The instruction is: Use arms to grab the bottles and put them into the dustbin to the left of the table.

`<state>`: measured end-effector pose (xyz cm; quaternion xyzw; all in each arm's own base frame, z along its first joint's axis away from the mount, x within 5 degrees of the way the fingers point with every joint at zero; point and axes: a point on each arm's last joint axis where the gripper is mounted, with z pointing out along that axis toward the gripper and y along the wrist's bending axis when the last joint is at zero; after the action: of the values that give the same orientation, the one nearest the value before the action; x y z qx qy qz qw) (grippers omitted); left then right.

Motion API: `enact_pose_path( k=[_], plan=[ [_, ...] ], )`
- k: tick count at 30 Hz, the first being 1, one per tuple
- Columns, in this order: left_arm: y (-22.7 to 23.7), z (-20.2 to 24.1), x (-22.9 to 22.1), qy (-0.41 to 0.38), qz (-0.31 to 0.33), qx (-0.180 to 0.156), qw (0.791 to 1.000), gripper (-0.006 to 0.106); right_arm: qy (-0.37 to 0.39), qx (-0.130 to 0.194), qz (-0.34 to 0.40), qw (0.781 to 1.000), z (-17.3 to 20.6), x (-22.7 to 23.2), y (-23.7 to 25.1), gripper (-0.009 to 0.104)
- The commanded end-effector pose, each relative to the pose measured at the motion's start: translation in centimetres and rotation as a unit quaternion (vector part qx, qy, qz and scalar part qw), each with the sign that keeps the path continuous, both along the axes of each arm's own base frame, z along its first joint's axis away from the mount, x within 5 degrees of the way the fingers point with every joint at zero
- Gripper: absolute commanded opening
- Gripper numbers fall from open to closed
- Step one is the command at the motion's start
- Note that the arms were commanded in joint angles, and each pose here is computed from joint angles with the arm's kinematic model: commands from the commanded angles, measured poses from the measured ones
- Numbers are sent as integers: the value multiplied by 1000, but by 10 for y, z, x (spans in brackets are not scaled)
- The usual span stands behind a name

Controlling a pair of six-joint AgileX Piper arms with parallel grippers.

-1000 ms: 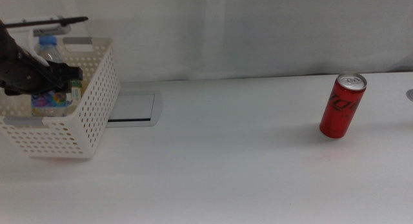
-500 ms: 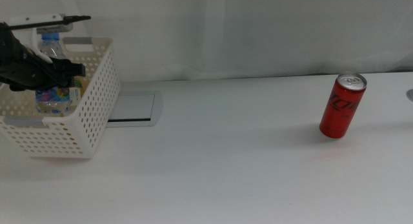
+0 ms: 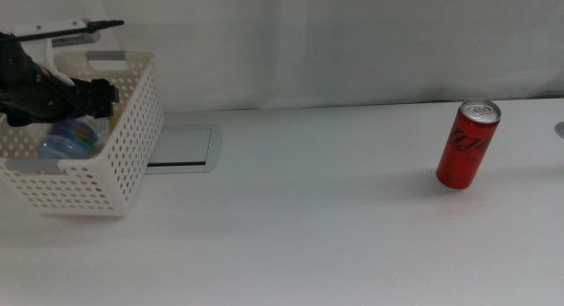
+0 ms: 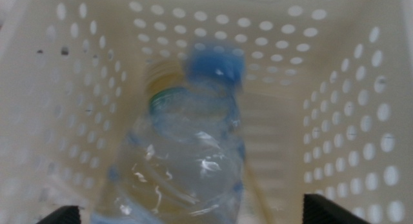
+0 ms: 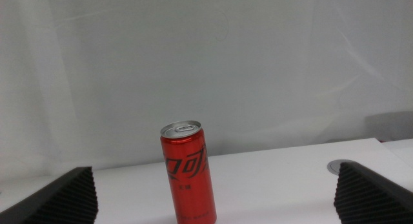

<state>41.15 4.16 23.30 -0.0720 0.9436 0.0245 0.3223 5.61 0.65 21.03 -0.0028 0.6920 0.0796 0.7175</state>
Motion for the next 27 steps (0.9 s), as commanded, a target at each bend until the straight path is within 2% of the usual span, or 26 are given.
enact_pose_path(
  k=[1, 8, 12, 16, 19, 22, 27],
  plan=[
    [0, 7, 1, -17, 13, -12, 1000, 92, 2, -9, -3, 1000, -11, -1, 0, 103],
    [0, 7, 1, -17, 16, -15, 1000, 92, 2, -9, -3, 1000, -11, -1, 0, 103],
    [-3, 27, -3, -53, 19, -25, 998, 92, 1, -9, -3, 1000, -11, -1, 0, 103],
    [-5, 60, -14, -98, 14, -20, 995, 92, -16, -7, -3, 1000, -8, -1, 0, 103],
    [-10, 92, -29, -139, 14, -36, 990, 92, -29, -5, -3, 1000, -5, -1, 0, 103],
    [-22, 121, -46, -170, -15, -23, 985, 92, -43, -4, -3, 999, 2, -2, -1, 103],
    [-50, 155, -73, -207, -57, -26, 976, 92, -76, 1, -4, 997, 26, -7, -1, 103]
  ],
)
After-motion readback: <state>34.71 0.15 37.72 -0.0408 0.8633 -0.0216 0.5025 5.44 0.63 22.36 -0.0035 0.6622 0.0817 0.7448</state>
